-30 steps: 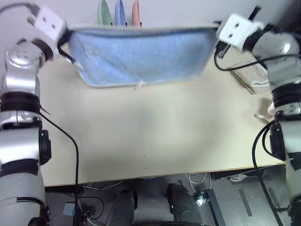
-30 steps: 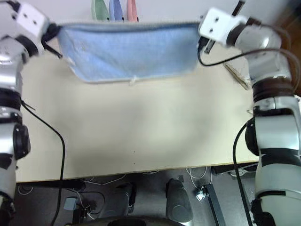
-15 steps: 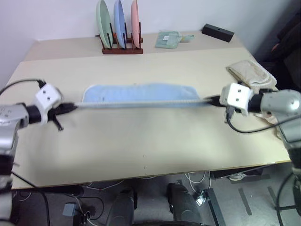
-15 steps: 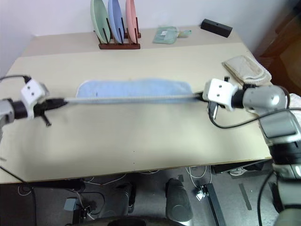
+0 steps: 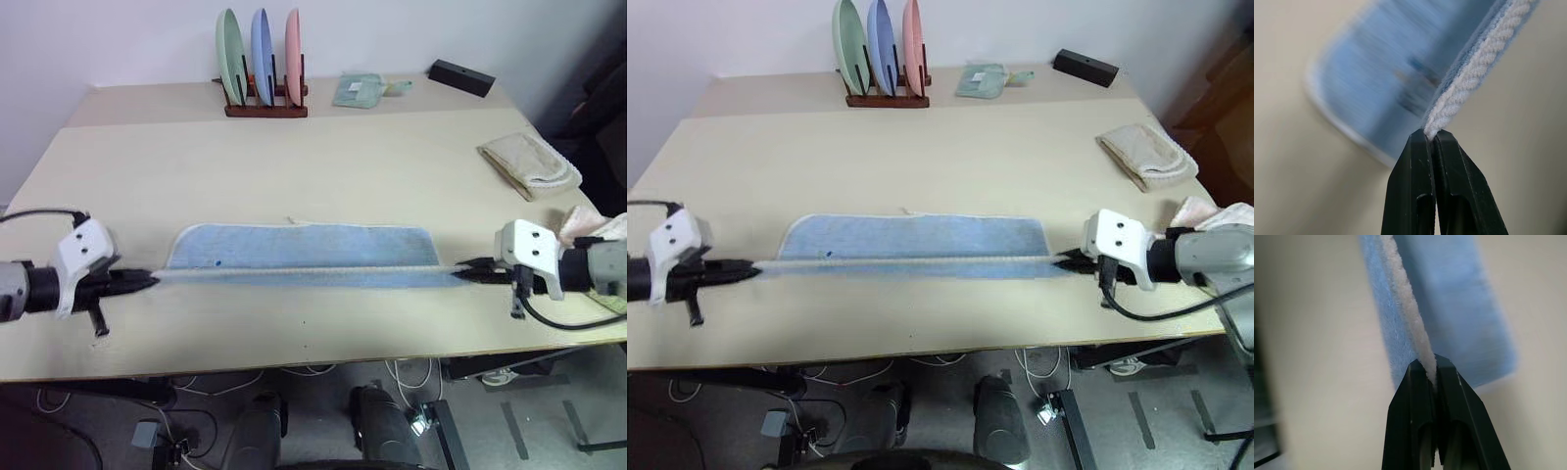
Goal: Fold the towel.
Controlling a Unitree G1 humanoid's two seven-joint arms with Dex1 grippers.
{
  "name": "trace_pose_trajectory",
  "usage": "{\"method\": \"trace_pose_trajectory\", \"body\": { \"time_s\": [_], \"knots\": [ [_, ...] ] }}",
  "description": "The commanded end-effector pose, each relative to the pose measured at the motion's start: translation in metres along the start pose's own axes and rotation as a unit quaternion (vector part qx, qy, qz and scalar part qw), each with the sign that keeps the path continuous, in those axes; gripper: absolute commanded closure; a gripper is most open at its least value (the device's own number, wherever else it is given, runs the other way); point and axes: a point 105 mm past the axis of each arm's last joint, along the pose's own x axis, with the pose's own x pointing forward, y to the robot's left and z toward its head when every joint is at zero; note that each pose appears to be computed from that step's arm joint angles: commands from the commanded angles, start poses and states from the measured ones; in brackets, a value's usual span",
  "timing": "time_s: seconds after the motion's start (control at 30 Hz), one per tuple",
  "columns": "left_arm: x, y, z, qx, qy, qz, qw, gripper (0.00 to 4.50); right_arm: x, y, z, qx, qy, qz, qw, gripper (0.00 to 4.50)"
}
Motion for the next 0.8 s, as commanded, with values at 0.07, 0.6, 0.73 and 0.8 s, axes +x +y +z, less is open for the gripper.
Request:
{"method": "trace_pose_trajectory", "body": {
  "time_s": [0.07, 0.6, 0.73, 0.8],
  "knots": [
    [0.029, 0.030, -0.002, 0.008, 0.002, 0.036, 0.999, 4.44, 0.012, -0.025, -0.013, -0.011, 0.015, -0.044, 0.999, 4.50],
    [0.076, 0.060, -0.016, 0.013, 0.023, 0.039, 0.999, 4.44, 0.061, -0.062, -0.030, 0.002, 0.002, -0.094, 0.996, 4.50],
    [0.073, 0.066, -0.014, -0.009, 0.008, 0.057, 0.998, 3.63, 0.058, -0.070, -0.028, 0.013, -0.004, -0.112, 0.994, 3.62],
    [0.069, 0.073, -0.012, -0.010, 0.000, 0.082, 0.997, 2.70, 0.053, -0.075, -0.026, 0.009, -0.005, -0.124, 0.992, 2.70]
  ]
}}
